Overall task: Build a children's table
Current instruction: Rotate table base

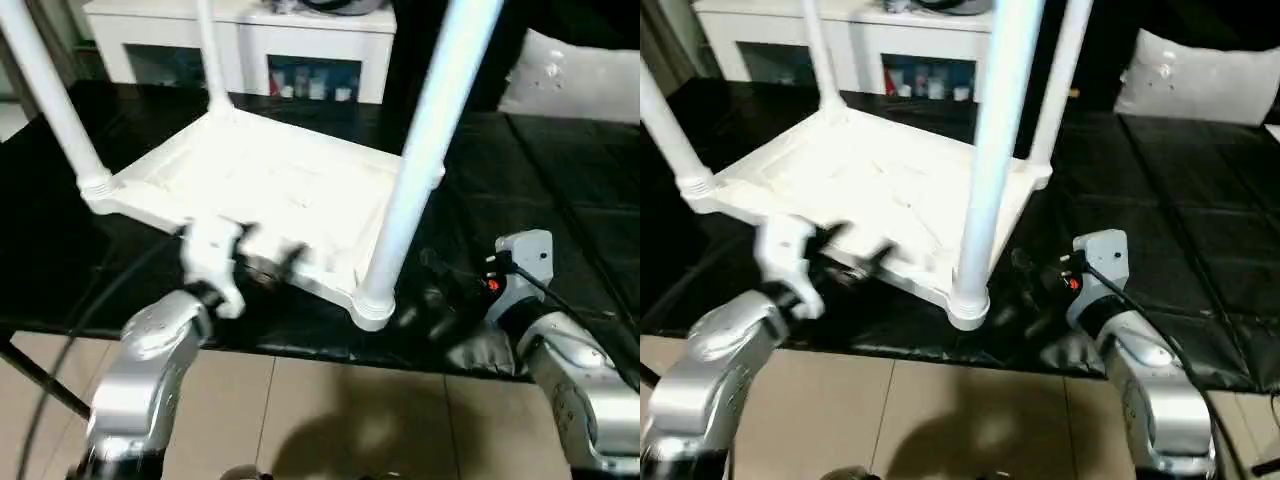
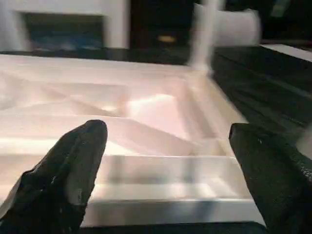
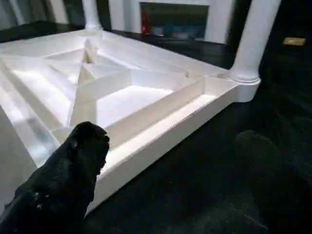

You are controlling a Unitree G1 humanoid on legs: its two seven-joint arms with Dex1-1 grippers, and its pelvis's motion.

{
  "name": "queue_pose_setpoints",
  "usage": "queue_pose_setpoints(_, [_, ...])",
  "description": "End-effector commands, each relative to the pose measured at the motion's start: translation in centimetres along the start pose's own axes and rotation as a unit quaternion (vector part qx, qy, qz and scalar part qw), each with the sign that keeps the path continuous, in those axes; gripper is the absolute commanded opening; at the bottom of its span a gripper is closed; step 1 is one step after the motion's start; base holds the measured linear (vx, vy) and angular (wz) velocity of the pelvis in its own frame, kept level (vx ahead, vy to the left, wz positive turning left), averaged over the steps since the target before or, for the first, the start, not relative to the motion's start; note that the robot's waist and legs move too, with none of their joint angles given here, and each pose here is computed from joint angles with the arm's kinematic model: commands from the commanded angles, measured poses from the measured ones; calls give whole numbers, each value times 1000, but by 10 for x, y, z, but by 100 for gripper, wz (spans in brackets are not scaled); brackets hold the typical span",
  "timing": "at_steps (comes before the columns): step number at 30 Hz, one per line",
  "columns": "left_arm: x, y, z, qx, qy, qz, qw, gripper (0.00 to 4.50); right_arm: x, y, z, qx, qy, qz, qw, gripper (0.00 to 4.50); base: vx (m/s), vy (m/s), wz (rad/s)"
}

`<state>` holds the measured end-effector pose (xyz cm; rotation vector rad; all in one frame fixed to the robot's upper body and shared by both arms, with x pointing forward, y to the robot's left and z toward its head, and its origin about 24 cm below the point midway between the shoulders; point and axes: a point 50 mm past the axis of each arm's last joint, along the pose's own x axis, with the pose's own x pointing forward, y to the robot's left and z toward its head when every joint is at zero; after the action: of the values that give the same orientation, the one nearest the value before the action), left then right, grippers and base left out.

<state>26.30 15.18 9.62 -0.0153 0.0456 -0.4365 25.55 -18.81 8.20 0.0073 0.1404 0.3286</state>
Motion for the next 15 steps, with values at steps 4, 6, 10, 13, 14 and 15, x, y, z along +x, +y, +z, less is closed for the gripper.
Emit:
queue_pose_setpoints(4, [-16,12,6,40,-12,95,995,445,-7,1,3,-21,27,-22,999,450,0,0,0])
queue_pose_setpoints(6, [-19,10,1,18,-5,95,995,445,-6,6,3,-9,23,-30,999,450,0,0,0])
queue_pose_setpoints(10, [-21,7,-4,15,4,95,995,445,-3,15,5,-32,-5,-18,999,450,0,0,0])
queue_pose_setpoints(13, [-25,3,-9,6,6,105,994,445,-3,15,2,-12,-3,-45,999,450,0,0,0])
queue_pose_setpoints(14, [-25,3,-9,6,6,105,994,445,-3,15,2,-12,-3,-45,999,450,0,0,0])
queue_pose_setpoints(15, [-26,2,-9,3,4,106,994,445,-3,15,0,-15,1,-40,999,450,0,0,0])
